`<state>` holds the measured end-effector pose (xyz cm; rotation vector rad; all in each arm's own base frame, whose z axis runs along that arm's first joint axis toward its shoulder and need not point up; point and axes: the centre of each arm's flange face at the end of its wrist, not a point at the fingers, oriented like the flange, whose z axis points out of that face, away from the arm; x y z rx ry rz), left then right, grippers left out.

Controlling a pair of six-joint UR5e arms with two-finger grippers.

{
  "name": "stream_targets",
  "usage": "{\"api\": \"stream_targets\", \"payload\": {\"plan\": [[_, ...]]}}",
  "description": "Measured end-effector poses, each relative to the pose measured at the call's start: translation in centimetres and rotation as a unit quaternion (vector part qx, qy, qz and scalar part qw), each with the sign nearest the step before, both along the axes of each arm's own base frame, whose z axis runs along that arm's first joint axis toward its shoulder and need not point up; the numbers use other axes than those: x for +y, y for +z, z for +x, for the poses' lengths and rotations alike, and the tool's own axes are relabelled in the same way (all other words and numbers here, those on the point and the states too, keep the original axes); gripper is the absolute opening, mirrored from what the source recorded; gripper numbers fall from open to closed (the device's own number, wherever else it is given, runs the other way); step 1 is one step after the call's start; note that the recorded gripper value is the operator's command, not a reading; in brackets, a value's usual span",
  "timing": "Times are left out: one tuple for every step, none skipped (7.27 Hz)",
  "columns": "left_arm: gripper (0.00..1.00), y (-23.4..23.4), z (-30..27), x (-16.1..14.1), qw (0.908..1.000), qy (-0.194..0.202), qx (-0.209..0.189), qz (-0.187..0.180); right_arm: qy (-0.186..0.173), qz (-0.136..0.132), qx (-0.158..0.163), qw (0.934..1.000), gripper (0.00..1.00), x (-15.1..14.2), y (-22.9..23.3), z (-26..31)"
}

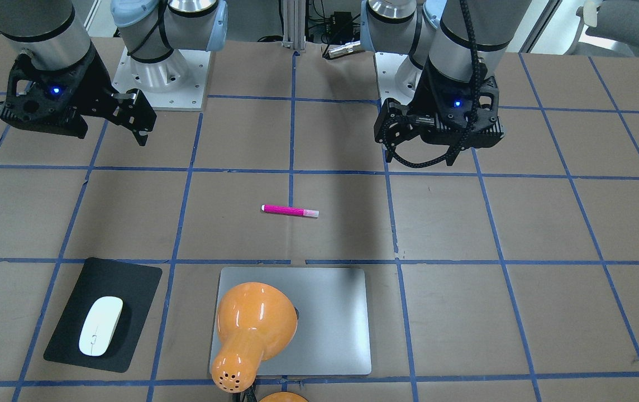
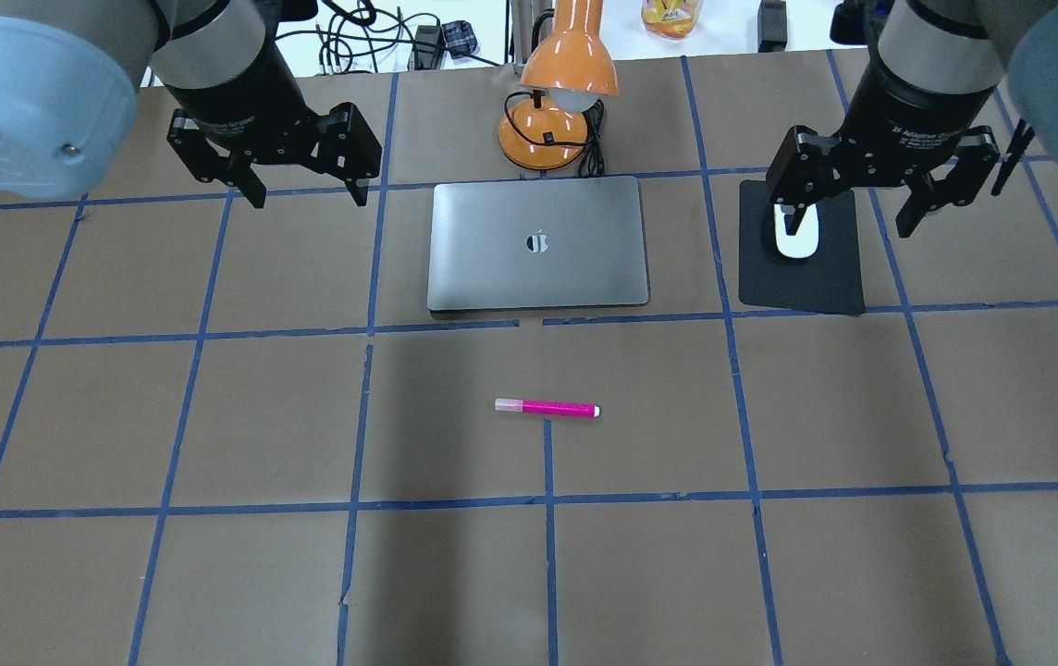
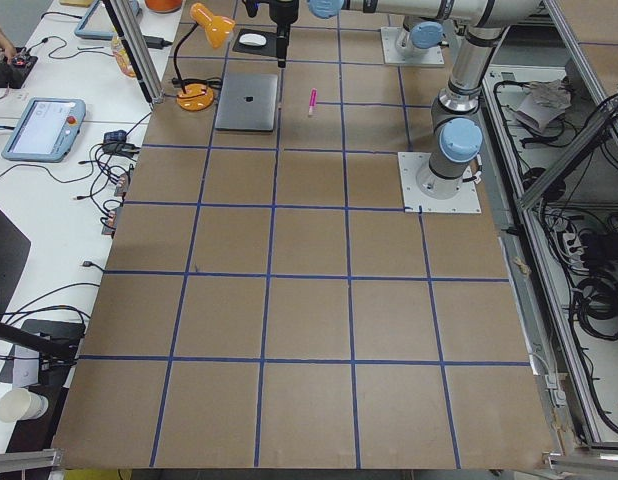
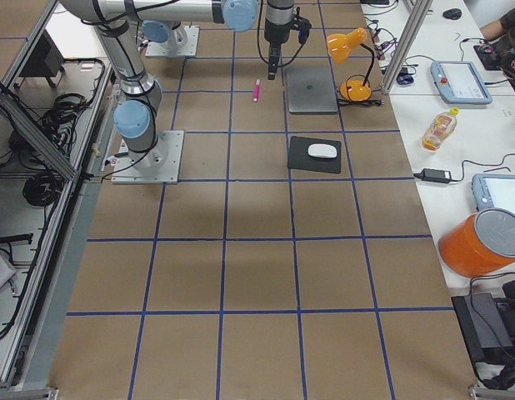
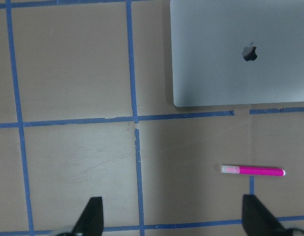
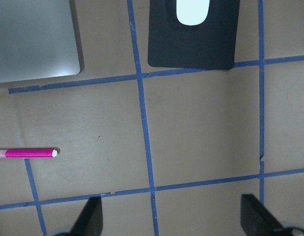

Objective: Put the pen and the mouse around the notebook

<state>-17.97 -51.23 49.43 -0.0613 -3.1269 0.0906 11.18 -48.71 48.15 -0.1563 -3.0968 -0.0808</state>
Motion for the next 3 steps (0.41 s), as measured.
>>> {"api": "stream_targets", "payload": {"plan": [[1.00,0.00,-0.01,0.00,1.0000,0.000,0.001,0.000,0.000,-0.001,0.000,1.0000,1.00,0.00,0.07,-0.02],[1.00,0.03,-0.01,0.03,1.0000,0.000,0.001,0.000,0.000,-0.002,0.000,1.0000,1.00,0.04,0.16,-0.01],[1.00,0.05,-0.01,0.04,1.0000,0.000,0.001,0.000,0.000,-0.003,-0.001,1.0000,1.00,0.03,0.18,0.00]]}}
